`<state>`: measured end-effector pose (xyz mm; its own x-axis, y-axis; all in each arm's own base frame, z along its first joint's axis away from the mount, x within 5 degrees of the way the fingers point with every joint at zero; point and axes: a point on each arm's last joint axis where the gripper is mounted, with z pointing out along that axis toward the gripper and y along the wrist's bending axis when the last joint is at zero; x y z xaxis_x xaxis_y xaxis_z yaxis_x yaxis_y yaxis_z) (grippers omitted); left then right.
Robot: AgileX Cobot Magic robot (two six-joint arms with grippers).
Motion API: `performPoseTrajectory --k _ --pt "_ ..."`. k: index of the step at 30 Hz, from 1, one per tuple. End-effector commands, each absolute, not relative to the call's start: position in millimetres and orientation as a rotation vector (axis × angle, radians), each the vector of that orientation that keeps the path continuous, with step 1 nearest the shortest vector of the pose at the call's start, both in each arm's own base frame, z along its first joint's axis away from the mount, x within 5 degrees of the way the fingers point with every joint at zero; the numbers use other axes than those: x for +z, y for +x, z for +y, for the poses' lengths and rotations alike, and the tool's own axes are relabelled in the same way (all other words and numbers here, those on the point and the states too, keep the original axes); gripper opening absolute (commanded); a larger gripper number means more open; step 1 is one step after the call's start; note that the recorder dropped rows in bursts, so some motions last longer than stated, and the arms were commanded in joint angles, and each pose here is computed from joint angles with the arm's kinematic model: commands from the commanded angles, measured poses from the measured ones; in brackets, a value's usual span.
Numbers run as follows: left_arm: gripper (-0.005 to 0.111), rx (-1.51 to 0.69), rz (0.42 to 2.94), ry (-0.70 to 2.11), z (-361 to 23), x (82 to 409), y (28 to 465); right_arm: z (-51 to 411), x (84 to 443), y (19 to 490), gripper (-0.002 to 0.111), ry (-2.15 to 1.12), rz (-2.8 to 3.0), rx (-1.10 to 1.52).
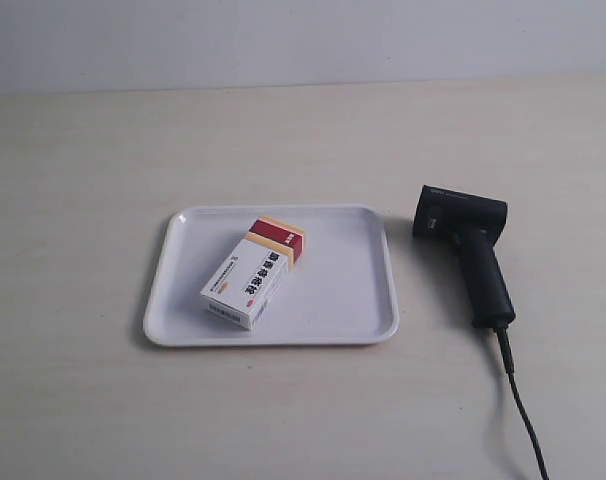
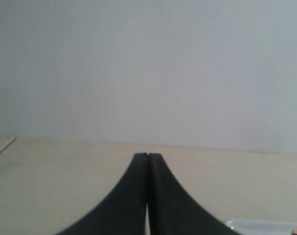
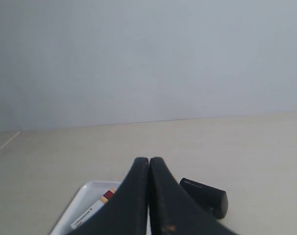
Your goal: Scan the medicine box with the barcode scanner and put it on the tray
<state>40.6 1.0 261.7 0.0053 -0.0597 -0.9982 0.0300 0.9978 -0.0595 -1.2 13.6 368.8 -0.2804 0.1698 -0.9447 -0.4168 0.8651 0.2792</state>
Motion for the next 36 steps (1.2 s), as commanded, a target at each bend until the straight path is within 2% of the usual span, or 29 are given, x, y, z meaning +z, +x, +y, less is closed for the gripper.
performPoseTrajectory --k 1,4,11,16,27,36 --pt "0.000 -0.106 1.591 -0.035 -1.5 220.6 52.8 13.4 367.6 -0.8 0.000 -0.183 1.768 0.567" --pt "0.000 -0.122 1.652 -0.054 -1.8 198.0 56.2 13.4 367.6 -0.8 0.000 -0.183 1.768 0.567" --pt "0.000 -0.083 1.702 -0.038 -0.5 193.4 55.7 13.4 367.6 -0.8 0.000 -0.183 1.768 0.567" --pt "0.000 -0.079 1.839 -0.083 1.5 181.0 53.3 13.4 367.6 -0.8 0.000 -0.183 1.768 0.567" --pt "0.000 -0.150 1.842 -0.126 -1.0 180.7 53.1 13.4 366.5 -1.0 0.000 -0.186 1.780 0.566" --pt "0.000 -0.098 1.842 -0.056 -1.1 180.9 53.1 13.4 366.5 -1.0 0.000 -0.186 1.780 0.566"
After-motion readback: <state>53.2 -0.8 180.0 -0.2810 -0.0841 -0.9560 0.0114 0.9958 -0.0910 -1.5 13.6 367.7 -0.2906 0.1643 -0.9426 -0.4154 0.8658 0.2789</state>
